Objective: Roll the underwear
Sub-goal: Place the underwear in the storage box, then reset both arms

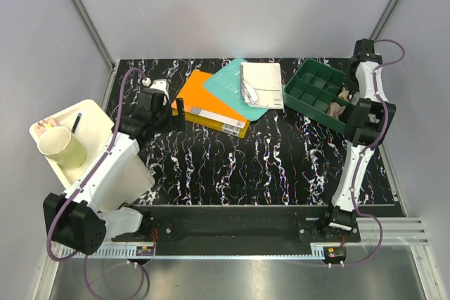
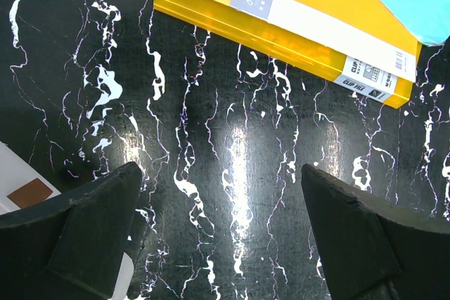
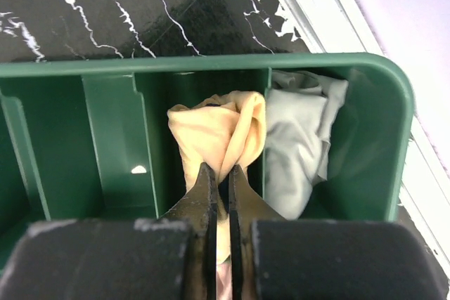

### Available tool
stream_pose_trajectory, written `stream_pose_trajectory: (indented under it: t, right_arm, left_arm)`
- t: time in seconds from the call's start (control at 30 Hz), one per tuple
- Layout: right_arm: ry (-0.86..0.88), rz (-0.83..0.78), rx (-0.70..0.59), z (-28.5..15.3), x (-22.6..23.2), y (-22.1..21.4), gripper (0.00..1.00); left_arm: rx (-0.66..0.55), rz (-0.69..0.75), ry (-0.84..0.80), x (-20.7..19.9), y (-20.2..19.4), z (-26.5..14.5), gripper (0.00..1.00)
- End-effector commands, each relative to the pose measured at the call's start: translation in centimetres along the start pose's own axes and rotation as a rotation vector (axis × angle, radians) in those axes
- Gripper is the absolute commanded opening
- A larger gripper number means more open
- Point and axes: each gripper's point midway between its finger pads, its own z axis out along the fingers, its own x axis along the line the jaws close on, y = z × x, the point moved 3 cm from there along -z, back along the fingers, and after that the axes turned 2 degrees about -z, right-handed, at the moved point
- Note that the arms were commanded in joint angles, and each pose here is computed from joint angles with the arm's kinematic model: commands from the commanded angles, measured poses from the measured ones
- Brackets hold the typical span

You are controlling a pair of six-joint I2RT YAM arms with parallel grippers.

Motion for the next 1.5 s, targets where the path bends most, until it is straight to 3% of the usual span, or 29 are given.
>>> stream_pose_trajectory:
  t: [0.0, 0.37, 0.43, 0.47, 0.6, 0.93, 1.23, 1.27, 1.33, 1.37, 1.43, 1.47]
  right_arm:
    - [-0.011, -0.002, -0.001, 1.2, 0.5, 0.1, 0.00]
    - [-0.012, -0.015, 0.053, 4.7, 1.1, -1.7, 0.00]
    - [0.004, -0.010, 0.047, 4.1, 1.3, -1.3, 0.06]
    - [0.009, -0.006, 0.044, 3.9, 1.3, -1.1, 0.18]
    - [0.048, -0.013, -0.014, 1.0, 1.4, 1.0, 0.38]
    - [0.191, -0.021, -0.157, -5.6, 2.4, 5.7, 0.66]
    - [0.356, -0.011, -0.244, -13.4, 3.4, 7.1, 0.78]
    - [0.366, -0.018, -0.214, -13.2, 3.8, 5.8, 0.78]
    - [0.427, -0.026, -0.293, -16.9, 4.4, 6.3, 0.79]
    - [0.430, -0.037, -0.258, -16.3, 4.6, 4.5, 0.79]
    - [0.491, -0.056, -0.361, -20.5, 5.6, 4.6, 0.80]
    - [0.499, -0.072, -0.327, -20.0, 6.0, 2.4, 0.80]
  left_arm:
    - [-0.054, 0.006, 0.005, 0.0, 1.5, -0.3, 0.99]
    - [-0.055, 0.003, -0.001, 0.0, 1.5, -0.4, 0.99]
    - [-0.053, 0.003, -0.002, 0.0, 1.5, -0.4, 0.99]
    - [-0.053, 0.002, 0.000, 0.0, 1.5, -0.4, 0.99]
    - [-0.060, 0.000, -0.008, -0.1, 1.6, -0.6, 0.99]
    - [-0.072, -0.020, -0.010, 0.0, 1.9, -0.9, 0.99]
    - [-0.109, -0.025, -0.021, 0.0, 2.6, -1.6, 0.99]
    - [-0.116, -0.019, -0.019, 0.2, 2.8, -1.8, 0.99]
    - [-0.146, -0.008, -0.003, 0.5, 3.3, -2.3, 0.99]
    - [-0.157, 0.005, 0.009, 0.7, 3.5, -2.5, 0.99]
    - [-0.186, 0.007, 0.033, 1.1, 4.0, -2.9, 0.99]
    - [-0.194, 0.007, 0.034, 1.1, 4.2, -3.1, 0.99]
